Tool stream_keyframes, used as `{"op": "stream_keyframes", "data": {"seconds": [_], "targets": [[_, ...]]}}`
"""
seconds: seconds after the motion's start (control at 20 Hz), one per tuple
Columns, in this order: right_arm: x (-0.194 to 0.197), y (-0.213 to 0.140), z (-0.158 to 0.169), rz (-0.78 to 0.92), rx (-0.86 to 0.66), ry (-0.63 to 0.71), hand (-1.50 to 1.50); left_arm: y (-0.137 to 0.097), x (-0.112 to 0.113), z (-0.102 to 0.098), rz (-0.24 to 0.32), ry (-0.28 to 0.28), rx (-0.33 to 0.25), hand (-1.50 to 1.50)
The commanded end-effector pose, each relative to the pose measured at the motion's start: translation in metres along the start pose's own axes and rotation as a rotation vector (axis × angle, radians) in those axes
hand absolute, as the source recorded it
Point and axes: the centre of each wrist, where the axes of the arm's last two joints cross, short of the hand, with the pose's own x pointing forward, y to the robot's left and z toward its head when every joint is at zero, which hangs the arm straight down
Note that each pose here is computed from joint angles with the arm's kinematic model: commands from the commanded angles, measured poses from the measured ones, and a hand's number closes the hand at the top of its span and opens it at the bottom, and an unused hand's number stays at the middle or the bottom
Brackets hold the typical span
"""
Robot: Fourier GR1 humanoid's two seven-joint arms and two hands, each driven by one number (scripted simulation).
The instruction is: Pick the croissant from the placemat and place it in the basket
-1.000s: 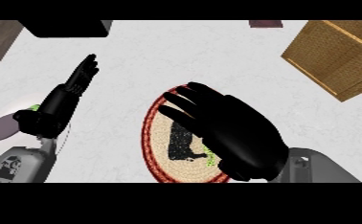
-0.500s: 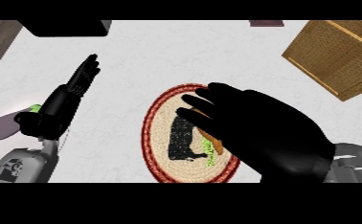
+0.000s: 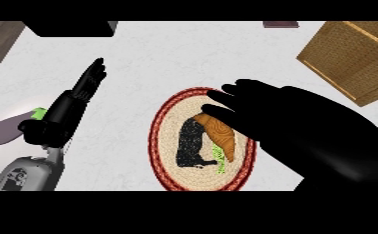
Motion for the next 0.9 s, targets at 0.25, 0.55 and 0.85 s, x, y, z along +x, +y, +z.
{"op": "stream_keyframes", "data": {"seconds": [0.25, 0.55, 0.85], "targets": [[-0.018, 0.053, -0.024, -0.077, -0.011, 0.001, -1.5, 0.017, 0.005, -0.005, 0.001, -0.012, -0.017, 0.0], [-0.046, 0.085, -0.051, -0.07, -0.049, -0.014, -1.5, 0.002, 0.007, 0.0, 0.001, -0.007, -0.006, 0.0], [-0.041, 0.116, -0.065, -0.05, -0.083, -0.013, -1.5, 0.014, 0.018, -0.008, -0.02, -0.008, -0.007, 0.0]]}}
